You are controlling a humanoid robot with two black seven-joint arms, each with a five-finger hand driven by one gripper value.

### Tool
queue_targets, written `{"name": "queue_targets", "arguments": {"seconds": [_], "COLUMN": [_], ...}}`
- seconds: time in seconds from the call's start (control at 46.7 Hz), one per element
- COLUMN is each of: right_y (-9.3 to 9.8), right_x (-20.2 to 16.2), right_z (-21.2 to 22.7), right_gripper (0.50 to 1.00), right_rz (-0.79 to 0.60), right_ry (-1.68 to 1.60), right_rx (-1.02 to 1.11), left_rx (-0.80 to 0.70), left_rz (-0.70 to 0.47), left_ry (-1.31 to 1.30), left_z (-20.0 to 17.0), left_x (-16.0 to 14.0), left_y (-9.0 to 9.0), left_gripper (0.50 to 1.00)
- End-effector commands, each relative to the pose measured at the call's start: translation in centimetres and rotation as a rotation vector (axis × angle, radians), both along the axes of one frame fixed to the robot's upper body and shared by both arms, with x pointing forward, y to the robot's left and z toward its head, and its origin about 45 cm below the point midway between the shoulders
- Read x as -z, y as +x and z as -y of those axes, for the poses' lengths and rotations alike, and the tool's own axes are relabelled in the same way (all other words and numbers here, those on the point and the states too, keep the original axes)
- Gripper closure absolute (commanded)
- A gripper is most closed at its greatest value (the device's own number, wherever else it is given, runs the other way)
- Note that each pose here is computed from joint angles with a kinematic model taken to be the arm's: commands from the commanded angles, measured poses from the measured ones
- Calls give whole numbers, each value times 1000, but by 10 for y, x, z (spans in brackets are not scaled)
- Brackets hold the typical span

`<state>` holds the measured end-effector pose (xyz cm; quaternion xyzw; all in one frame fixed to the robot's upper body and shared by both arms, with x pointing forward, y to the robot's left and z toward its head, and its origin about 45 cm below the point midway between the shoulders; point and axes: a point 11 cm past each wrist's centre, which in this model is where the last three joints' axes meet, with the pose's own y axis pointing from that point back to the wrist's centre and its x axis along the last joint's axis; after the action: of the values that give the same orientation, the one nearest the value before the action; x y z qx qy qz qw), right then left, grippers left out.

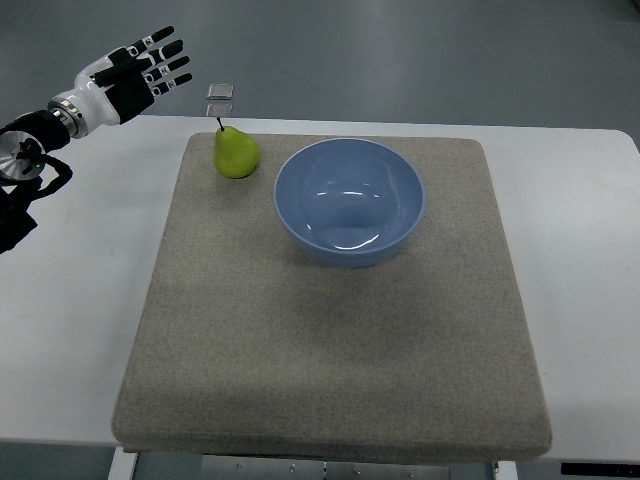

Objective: Place pear in bowl with left hand

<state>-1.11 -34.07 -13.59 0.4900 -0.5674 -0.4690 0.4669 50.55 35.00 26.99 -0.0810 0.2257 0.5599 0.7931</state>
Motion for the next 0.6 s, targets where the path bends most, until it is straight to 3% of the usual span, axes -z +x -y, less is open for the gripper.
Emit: {"name": "queue_targets", "arguments": {"seconds": [0.0,0.579], "right_y": [0,0], "right_x": [0,0], "right_z": [0,0], "right_gripper": [574,574], "right_rz": [0,0], "right_ry": [0,0], "right_rx": [0,0], "left_rx": [4,11], "left_rz": [-5,-8], "left_ry": [4,26], "left_z": [1,1], "left_x": [2,4], "left_y": [-1,-1], "left_gripper": [506,504]}}
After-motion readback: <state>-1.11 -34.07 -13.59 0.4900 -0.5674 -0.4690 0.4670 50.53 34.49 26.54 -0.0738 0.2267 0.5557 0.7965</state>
